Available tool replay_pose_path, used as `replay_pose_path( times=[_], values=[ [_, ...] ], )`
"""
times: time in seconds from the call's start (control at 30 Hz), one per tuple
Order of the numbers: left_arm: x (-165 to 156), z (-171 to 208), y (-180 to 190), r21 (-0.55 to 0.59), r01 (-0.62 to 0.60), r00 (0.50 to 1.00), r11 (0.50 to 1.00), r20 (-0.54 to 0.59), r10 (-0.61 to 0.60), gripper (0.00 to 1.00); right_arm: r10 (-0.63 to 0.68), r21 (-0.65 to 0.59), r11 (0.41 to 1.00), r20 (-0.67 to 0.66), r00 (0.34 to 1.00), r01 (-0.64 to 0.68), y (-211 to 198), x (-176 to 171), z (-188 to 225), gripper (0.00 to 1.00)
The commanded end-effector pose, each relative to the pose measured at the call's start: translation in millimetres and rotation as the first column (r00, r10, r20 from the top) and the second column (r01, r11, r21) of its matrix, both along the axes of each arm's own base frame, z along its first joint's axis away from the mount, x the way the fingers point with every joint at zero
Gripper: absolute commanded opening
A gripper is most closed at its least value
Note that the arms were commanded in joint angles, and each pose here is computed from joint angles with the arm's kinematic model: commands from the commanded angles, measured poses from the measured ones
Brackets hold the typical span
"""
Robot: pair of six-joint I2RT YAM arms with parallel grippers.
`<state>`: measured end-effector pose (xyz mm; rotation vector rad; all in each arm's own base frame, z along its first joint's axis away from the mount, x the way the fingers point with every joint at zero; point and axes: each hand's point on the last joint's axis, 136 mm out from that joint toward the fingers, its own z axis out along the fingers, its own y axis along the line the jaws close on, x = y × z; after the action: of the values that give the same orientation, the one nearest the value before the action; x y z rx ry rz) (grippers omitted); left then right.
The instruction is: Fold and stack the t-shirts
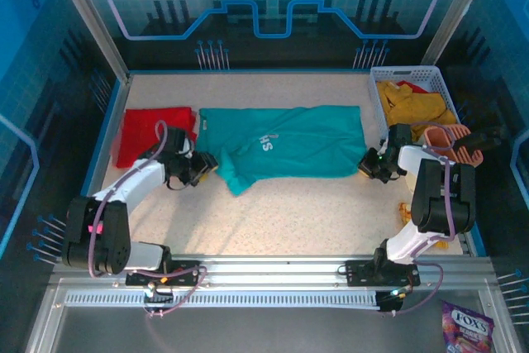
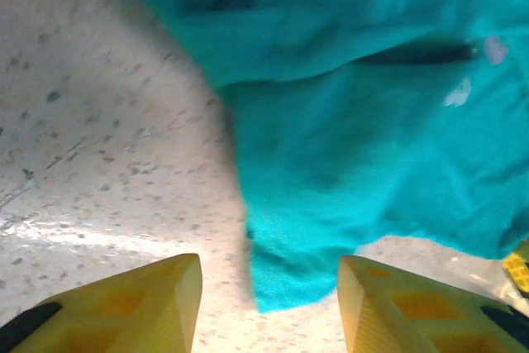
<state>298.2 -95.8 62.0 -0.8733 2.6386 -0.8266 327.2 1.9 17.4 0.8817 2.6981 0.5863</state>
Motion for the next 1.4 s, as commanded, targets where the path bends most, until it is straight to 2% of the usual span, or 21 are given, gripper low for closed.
replay_pose_path(
  times=[0.0, 0.17, 0.37, 0.5, 0.83, 0.97, 1.0, 1.13, 1.27, 1.37],
  values=[
    [26.0, -3.8, -2.6, -0.076, -0.059, 0.993, 0.995, 0.101, 0.066, 0.47, 0.032, 0.012, 0.999, 0.009, 0.999, -0.032, 6.5, 4.8, 2.4, 0.00],
    [47.2, -13.5, -4.9, -0.121, -0.082, 0.982, 0.989, 0.160, 0.101, 0.41, 0.037, 0.011, 0.999, 0.012, 0.999, -0.037, 6.8, 4.0, 3.5, 0.00],
    [61.1, -12.3, -1.4, -0.123, -0.101, 0.965, 0.987, 0.229, 0.127, 0.41, 0.039, 0.015, 0.999, 0.011, 0.999, -0.039, 7.2, 4.3, 2.8, 0.00],
    [62.8, -20.4, -1.0, -0.134, -0.108, 0.968, 0.985, 0.213, 0.135, 0.38, 0.039, 0.020, 0.999, 0.008, 0.999, -0.039, 7.7, 5.0, 1.7, 0.00],
    [60.9, -27.7, -0.9, -0.148, -0.121, 0.968, 0.982, 0.201, 0.150, 0.21, 0.037, 0.020, 0.999, 0.010, 0.999, -0.037, 7.2, 5.5, 2.5, 0.00],
    [60.1, -26.3, 1.6, -0.129, -0.125, 0.970, 0.984, 0.192, 0.149, 0.06, 0.032, 0.018, 0.999, 0.008, 0.999, -0.032, 7.0, 4.2, 3.7, 0.00],
    [58.4, -25.8, 3.0, -0.116, -0.129, 0.972, 0.985, 0.183, 0.149, 0.03, 0.030, 0.017, 0.999, 0.008, 1.000, -0.030, 6.6, 3.8, 3.9, 0.00],
    [43.5, -12.2, 10.0, -0.063, -0.135, 0.977, 0.989, 0.157, 0.143, 0.00, 0.011, 0.017, 1.000, -0.003, 1.000, -0.011, 6.3, -1.4, 6.3, 0.00],
    [5.2, 6.9, 21.6, 0.017, -0.150, 0.984, 0.988, 0.096, 0.148, 0.00, 0.002, 0.001, 1.000, 0.001, 1.000, -0.002, 7.3, -10.9, 14.7, 0.00],
    [-24.4, 26.5, 26.1, 0.034, -0.170, 0.983, 0.985, 0.072, 0.168, 0.00, -0.005, -0.012, 1.000, 0.016, 1.000, 0.005, 6.2, -16.5, 23.9, 0.00]
  ],
)
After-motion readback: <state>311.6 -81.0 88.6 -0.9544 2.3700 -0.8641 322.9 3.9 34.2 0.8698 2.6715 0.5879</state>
